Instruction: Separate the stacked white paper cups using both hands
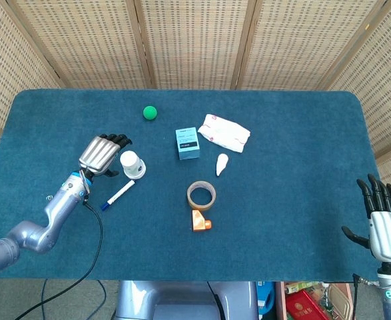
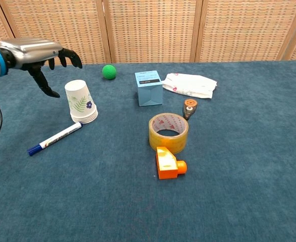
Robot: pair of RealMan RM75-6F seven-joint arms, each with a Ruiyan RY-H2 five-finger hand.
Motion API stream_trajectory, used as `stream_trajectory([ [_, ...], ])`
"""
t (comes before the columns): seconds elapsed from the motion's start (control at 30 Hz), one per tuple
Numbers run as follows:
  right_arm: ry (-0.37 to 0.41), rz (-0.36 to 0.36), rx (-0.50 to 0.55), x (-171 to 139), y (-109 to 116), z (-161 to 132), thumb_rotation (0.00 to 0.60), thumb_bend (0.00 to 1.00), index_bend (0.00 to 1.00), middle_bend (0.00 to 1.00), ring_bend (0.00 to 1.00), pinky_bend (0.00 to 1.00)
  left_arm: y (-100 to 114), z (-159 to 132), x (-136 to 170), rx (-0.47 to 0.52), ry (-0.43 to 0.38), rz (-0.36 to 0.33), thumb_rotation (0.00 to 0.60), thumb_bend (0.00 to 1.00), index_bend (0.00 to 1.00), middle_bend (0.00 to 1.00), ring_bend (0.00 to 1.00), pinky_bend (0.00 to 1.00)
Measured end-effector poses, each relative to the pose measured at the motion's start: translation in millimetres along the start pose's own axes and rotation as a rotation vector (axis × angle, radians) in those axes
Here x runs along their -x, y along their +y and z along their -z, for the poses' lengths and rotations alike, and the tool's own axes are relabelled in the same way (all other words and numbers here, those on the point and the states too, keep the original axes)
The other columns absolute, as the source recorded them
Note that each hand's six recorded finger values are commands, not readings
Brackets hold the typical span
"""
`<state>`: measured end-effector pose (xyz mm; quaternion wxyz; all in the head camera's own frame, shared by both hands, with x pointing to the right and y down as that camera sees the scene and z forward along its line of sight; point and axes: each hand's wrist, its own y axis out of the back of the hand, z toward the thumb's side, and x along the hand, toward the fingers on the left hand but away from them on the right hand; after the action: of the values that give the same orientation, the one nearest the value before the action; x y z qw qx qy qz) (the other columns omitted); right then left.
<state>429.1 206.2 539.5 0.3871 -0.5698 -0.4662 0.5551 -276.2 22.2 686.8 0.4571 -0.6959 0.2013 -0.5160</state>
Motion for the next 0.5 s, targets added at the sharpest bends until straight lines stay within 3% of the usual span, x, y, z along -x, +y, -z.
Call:
stream_trajectory([
  [0.33,-0.007,-0.007,-0.002,2,-2,2,0.600,0.00,0.00,0.00,0.00,0.00,-11,-11,-16,0.006,-0.001,0.006,0.600,0.17,0.29,0.29,0.31,0.38],
  [0.5,-0.010,-0.008,0.000,3,-2,3,0.600,0.00,0.00,0.00,0.00,0.00,-13,-17,-23,0.004,-0.004,0.003,0.600,0.17,0.39,0.38,0.39,0.45],
])
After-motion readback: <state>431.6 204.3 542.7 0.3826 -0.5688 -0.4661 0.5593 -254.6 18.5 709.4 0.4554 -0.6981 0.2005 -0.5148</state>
